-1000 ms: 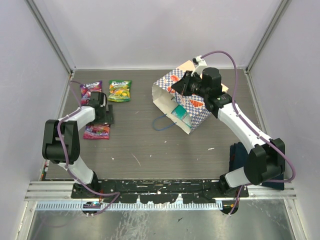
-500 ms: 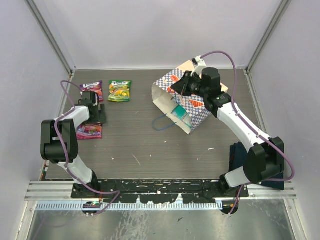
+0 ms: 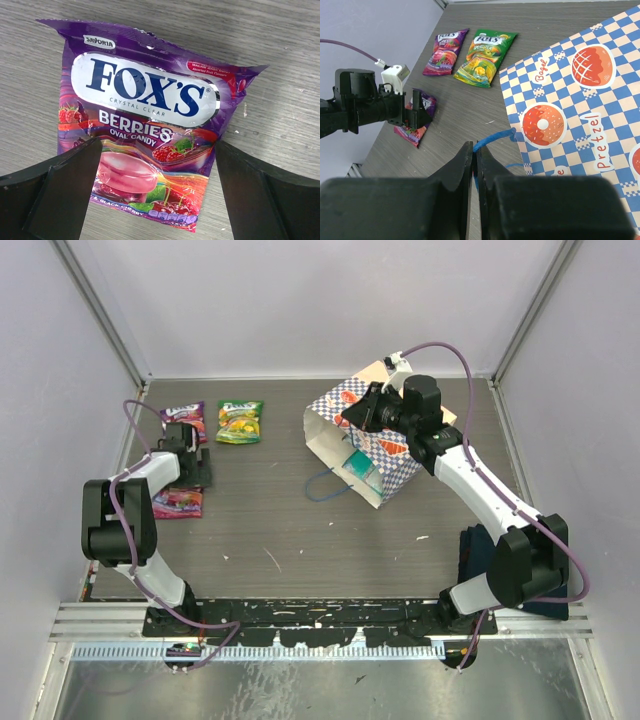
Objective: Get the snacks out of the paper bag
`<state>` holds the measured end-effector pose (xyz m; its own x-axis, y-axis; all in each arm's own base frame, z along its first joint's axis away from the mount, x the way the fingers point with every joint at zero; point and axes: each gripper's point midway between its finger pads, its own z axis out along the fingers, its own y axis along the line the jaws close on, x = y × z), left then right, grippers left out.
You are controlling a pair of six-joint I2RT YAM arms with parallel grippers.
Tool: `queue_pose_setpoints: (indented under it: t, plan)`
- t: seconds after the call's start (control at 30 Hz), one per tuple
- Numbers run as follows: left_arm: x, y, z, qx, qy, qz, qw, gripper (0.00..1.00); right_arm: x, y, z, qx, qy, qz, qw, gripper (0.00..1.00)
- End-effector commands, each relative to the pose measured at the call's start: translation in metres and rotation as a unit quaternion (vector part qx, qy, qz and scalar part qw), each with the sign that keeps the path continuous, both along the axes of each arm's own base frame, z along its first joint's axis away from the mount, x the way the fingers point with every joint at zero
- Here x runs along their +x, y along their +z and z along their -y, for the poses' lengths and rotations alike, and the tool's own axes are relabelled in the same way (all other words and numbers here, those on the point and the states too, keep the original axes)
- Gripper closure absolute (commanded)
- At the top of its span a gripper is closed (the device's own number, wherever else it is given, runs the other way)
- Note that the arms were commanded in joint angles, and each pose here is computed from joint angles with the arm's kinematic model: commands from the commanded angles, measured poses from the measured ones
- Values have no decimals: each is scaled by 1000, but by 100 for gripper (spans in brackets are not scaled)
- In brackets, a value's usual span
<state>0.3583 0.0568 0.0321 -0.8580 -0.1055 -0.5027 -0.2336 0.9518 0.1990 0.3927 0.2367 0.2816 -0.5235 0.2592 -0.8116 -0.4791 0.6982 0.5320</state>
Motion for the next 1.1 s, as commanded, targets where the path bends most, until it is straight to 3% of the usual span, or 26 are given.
queue_pose_setpoints:
  t: [0.0,0.17,0.27,0.37,0.43,0.53,0.77,0.9,1.07]
  plan:
    - [12,42,-8,29,5,43,999,2,2,24,-1,16,4,38,999,87]
    - [15,117,11,20,5,126,992,2,4,22,-2,16,3,35,999,87]
    - [18,151,59,-79,-24,193,978,2,5,21,-2,16,2,33,999,88]
    - [17,187,127,-213,-73,296,928,2,7,21,0,11,-6,32,999,88]
    - [10,198,175,-293,-115,332,889,2,8,21,2,8,-12,33,999,88]
    - [-2,200,235,-370,-152,337,852,2,8,23,4,8,-19,34,999,89]
    - [11,179,316,-414,-154,345,828,2,8,41,10,11,-35,50,998,92]
    - [25,170,370,-456,-154,340,808,2,6,56,12,15,-40,63,997,99]
    - [47,143,415,-468,-124,335,808,1,3,66,18,14,-52,72,996,99]
